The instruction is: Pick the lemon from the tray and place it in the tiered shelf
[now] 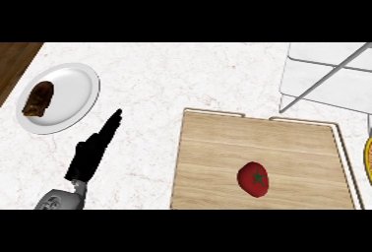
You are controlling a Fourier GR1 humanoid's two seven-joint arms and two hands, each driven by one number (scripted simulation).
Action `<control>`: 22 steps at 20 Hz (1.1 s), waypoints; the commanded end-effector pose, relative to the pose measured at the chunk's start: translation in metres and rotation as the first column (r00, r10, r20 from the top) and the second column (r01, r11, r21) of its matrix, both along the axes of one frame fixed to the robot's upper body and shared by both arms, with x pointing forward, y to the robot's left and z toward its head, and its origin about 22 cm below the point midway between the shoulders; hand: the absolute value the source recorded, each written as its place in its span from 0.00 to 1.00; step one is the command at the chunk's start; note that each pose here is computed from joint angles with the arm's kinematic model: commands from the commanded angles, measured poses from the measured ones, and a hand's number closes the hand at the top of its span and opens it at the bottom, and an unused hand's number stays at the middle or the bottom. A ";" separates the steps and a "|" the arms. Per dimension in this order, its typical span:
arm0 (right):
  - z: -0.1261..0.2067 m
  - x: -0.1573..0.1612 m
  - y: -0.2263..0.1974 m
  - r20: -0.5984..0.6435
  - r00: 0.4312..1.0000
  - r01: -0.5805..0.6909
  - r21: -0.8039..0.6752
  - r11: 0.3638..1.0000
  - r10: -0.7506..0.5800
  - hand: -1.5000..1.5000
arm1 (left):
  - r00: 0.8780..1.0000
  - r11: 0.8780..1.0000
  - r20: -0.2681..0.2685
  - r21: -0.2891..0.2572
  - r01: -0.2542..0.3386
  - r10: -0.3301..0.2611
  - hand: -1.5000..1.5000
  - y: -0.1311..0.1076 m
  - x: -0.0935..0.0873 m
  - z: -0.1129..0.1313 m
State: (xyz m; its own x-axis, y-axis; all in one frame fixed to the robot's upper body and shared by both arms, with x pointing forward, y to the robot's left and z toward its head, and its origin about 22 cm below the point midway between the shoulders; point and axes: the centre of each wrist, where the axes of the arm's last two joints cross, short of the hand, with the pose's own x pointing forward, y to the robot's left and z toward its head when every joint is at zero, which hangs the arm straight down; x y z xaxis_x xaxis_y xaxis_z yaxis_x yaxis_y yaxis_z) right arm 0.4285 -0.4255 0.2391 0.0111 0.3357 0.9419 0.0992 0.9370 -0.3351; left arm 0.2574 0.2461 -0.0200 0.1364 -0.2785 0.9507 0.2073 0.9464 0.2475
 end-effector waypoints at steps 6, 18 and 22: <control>0.019 -0.024 -0.039 0.211 0.920 0.275 0.248 0.929 -0.329 0.00 | 0.999 1.000 -0.028 0.002 -0.018 0.018 0.50 0.000 0.002 0.000; 0.018 -0.130 -0.151 0.165 0.803 0.523 0.267 0.809 -0.573 0.00 | 0.999 1.000 -0.041 -0.001 -0.027 0.026 0.50 0.015 -0.009 -0.005; 0.018 -0.152 -0.167 0.211 0.810 0.503 0.228 0.834 -0.546 0.00 | 0.999 0.999 -0.034 -0.011 -0.033 0.032 0.50 0.010 -0.007 0.003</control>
State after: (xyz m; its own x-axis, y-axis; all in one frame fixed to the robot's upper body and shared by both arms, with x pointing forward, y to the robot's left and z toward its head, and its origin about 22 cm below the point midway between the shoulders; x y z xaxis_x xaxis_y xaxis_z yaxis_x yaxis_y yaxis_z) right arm 0.2956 -0.5784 0.2638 -0.0926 0.1676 0.9815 0.6473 0.7591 -0.0686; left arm 0.2525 0.2557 -0.0177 0.1507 -0.2672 0.9518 0.1800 0.9541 0.2394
